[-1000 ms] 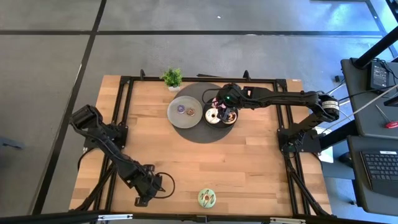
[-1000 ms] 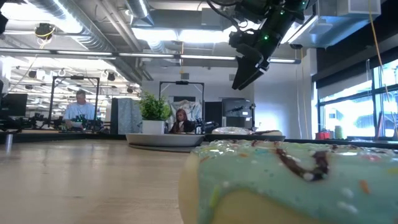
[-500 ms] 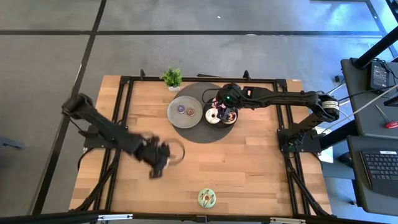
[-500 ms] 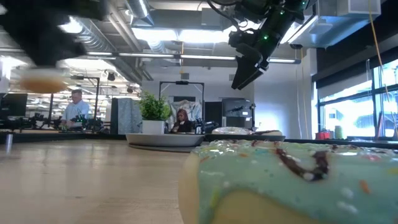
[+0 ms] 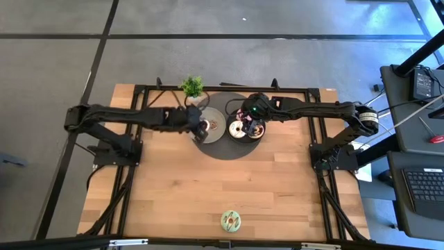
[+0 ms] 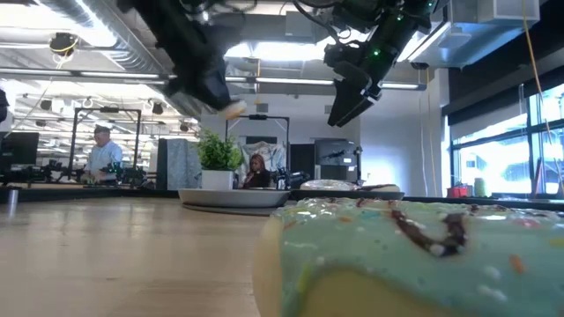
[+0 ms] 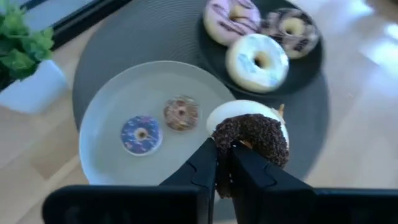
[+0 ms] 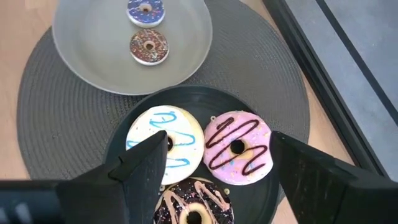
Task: Pick & Place donuts
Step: Put the small black donut on the white plate, then put the big green donut on the black plate
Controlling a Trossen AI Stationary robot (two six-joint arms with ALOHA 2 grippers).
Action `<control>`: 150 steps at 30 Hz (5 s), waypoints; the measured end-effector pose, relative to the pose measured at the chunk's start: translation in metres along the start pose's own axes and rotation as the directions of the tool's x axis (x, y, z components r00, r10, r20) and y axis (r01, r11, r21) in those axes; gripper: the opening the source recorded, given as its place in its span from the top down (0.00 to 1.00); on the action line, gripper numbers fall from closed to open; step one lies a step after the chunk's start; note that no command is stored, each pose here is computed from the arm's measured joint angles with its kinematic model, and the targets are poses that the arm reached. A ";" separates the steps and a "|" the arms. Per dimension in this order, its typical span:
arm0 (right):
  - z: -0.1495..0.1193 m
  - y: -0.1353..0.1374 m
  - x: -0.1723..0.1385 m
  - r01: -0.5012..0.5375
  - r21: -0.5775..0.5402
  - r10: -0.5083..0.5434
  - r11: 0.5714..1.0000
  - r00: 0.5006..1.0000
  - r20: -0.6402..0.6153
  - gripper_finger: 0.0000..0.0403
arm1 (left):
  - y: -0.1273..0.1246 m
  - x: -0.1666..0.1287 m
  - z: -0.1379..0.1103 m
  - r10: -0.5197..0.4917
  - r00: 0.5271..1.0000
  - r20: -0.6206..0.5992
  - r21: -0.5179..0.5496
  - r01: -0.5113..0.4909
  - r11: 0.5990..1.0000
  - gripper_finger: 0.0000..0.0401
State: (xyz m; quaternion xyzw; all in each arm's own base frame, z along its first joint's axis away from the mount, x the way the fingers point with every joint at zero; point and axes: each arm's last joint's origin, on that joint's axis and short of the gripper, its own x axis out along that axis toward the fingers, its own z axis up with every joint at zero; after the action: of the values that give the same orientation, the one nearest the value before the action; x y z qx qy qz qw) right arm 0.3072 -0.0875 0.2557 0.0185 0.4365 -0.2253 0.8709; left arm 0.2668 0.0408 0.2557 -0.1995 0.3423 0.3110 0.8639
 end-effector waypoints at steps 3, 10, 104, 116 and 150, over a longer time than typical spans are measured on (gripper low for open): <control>0.000 0.000 0.000 0.000 0.026 0.000 1.000 1.000 0.000 0.30 | 0.013 0.017 0.004 0.010 0.998 -0.058 -0.042 -0.012 0.999 0.94; 0.000 0.000 0.000 0.000 0.042 0.000 0.999 1.000 0.000 0.30 | 0.026 0.061 -0.001 0.056 0.982 -0.180 -0.099 -0.075 0.992 0.94; -0.010 0.108 -0.037 -0.500 -0.382 0.542 0.777 0.840 0.004 0.30 | -0.017 -0.021 -0.024 -0.348 0.922 -0.168 0.132 0.371 0.919 0.68; -0.042 0.211 -0.078 -0.523 -0.343 0.595 0.780 0.790 0.147 0.30 | -0.033 -0.047 -0.103 -0.699 0.715 -0.022 0.212 0.687 0.695 0.68; -0.096 0.333 0.000 -0.558 -0.103 0.530 0.823 0.821 -0.212 0.30 | -0.050 -0.085 -0.139 -0.698 0.704 0.128 0.329 0.634 0.700 0.68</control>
State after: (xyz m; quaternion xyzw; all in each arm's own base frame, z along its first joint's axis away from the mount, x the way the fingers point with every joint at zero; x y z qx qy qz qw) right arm 0.3711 0.2337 0.1414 0.0921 0.5037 0.0719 0.8559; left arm 0.1873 -0.1072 0.2279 -0.1559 0.1749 -0.0513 0.9708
